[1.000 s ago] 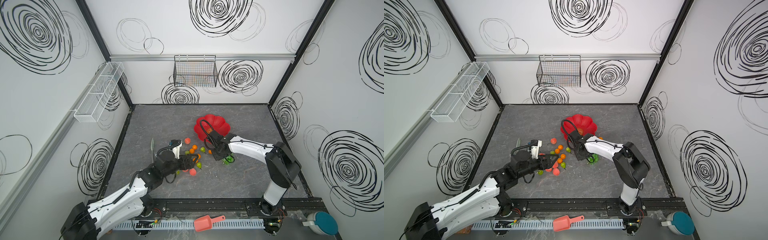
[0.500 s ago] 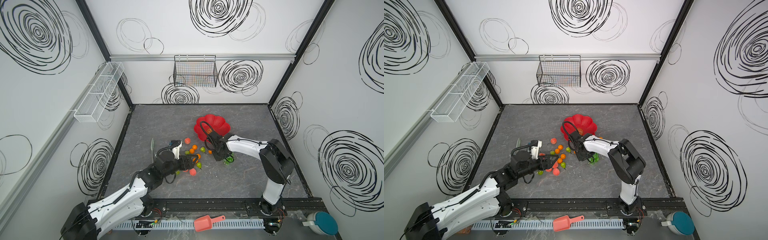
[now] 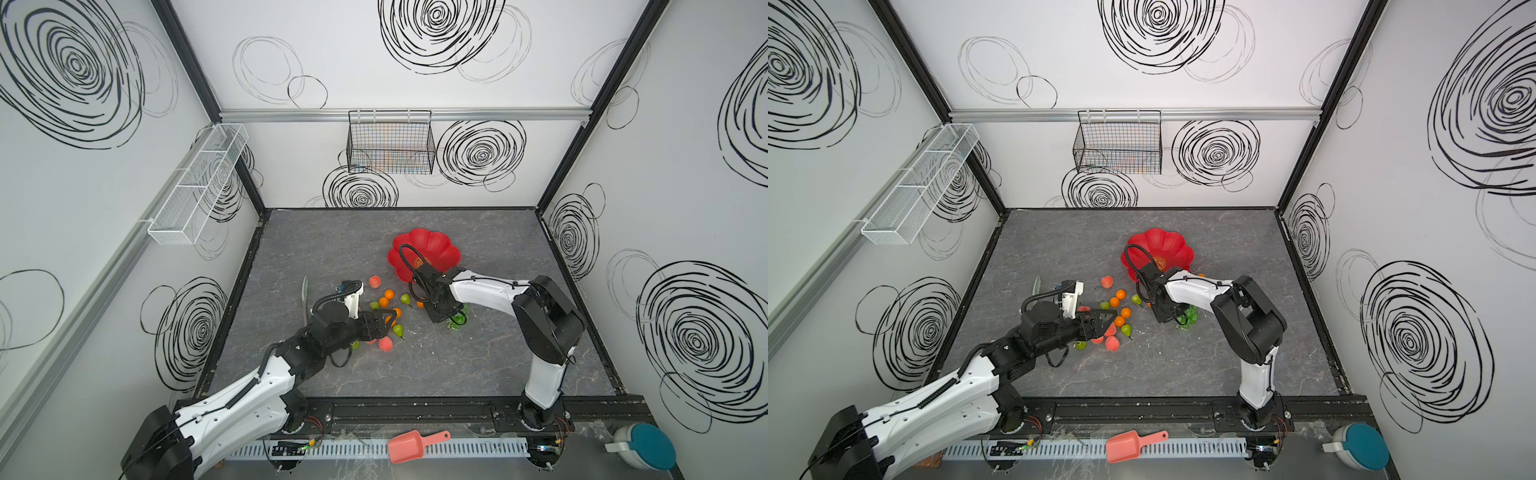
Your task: Place and organize the fake fruits in the fruit bowl
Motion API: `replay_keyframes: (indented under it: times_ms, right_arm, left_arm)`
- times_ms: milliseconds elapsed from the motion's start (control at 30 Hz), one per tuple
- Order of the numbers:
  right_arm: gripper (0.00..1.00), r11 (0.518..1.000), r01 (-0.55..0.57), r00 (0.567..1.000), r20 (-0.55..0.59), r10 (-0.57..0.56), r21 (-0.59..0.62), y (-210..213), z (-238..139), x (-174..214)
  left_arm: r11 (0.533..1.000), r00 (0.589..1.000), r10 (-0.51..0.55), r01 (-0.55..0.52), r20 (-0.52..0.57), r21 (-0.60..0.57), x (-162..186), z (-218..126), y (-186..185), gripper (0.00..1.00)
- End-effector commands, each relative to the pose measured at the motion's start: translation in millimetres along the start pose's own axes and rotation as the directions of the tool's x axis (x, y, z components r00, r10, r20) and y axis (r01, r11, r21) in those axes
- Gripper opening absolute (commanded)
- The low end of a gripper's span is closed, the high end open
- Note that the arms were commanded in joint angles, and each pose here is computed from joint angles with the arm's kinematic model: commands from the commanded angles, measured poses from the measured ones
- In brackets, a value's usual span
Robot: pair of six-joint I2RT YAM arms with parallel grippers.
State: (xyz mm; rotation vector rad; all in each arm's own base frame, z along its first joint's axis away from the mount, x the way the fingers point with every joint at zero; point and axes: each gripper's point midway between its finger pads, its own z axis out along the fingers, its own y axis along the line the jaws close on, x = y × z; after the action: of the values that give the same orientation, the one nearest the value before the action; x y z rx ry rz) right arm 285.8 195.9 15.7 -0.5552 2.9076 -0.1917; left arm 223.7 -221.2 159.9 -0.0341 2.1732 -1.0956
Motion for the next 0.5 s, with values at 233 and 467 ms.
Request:
replay_keyframes:
  times_ms: [233, 467]
  right_arm:
    - [0.06, 1.000, -0.007, 1.000, -0.028, 0.008, 0.028, -8, 1, 5]
    - [0.00, 0.997, -0.074, 0.994, 0.083, 0.076, -0.031, -12, -35, -15]
  left_arm:
    - [0.999, 0.999, -0.001, 0.000, 0.036, 0.036, -8, -2, -8, 0.96]
    - [0.998, 0.997, 0.059, -0.060, 0.040, 0.019, -19, 2, -17, 0.96]
